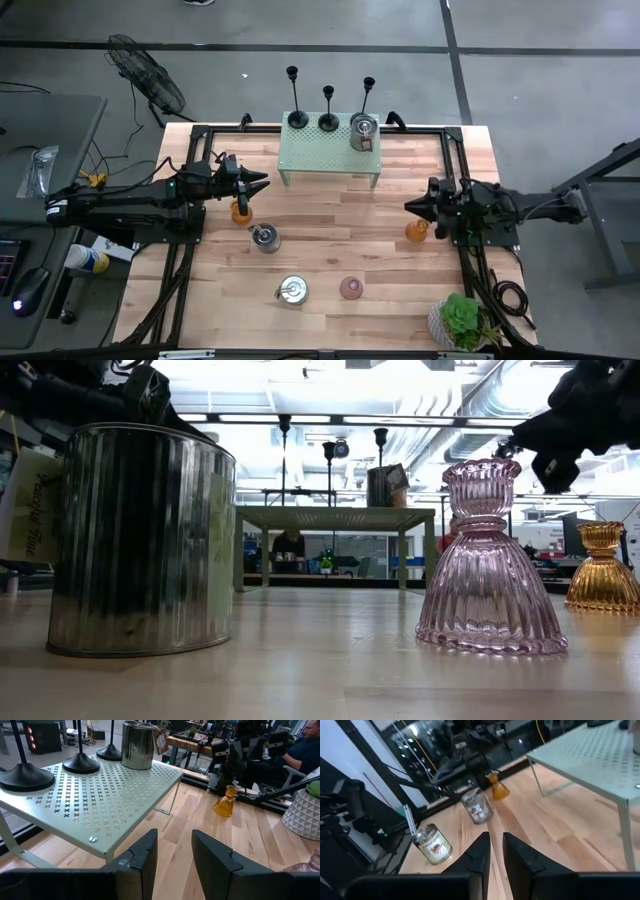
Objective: Pick & Place candle stick holders
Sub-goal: Put the top scented candle on the shelf
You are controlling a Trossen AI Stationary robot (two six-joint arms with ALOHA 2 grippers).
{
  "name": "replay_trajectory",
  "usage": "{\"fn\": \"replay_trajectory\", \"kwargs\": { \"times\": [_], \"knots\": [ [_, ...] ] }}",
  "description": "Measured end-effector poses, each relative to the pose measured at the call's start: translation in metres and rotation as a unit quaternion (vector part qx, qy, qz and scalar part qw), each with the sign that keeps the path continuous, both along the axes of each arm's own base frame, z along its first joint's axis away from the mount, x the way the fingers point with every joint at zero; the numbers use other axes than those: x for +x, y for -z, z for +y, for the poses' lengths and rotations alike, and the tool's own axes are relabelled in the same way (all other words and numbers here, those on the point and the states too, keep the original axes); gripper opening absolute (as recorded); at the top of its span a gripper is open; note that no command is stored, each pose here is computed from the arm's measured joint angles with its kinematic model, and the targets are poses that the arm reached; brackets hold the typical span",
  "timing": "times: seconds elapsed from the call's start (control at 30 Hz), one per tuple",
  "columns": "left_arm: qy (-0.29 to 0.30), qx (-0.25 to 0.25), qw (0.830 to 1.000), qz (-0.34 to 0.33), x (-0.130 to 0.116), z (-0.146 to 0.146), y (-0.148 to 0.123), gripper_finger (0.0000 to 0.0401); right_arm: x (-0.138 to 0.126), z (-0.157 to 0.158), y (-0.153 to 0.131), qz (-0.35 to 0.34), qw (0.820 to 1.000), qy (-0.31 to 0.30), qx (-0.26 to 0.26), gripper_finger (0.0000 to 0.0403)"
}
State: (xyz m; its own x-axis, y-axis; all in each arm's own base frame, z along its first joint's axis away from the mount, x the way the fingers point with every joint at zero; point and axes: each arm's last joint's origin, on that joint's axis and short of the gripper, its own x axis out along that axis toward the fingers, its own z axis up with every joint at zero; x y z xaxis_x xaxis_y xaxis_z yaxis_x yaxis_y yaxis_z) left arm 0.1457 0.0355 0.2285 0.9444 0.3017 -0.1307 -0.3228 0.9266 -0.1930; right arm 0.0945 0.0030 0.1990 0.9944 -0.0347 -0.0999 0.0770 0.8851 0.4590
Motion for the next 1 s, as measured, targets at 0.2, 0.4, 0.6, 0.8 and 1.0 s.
{"fn": "replay_trajectory", "kwargs": {
  "times": [0.2,0.4,0.6,0.8,1.0],
  "knots": [
    [0.000,0.000,1.000,0.000,0.000,0.000,0.000,0.0118,0.000,0.001,0.008,-0.033,0.999,-0.026,-0.022,0.0044],
    [0.000,0.000,1.000,0.000,0.000,0.000,0.000,0.0118,-0.002,0.002,0.018,-0.052,0.997,-0.045,-0.032,0.0044],
    [0.000,0.000,1.000,0.000,0.000,0.000,0.000,0.0118,0.001,0.003,0.026,-0.059,0.996,-0.060,-0.032,0.0044],
    [0.000,0.000,1.000,0.000,0.000,0.000,0.000,0.0118,0.003,0.003,0.031,-0.065,0.996,-0.059,-0.033,0.0044],
    [0.000,0.000,1.000,0.000,0.000,0.000,0.000,0.0118,0.003,0.004,0.031,-0.060,0.996,-0.059,-0.033,0.0044]
  ]
}}
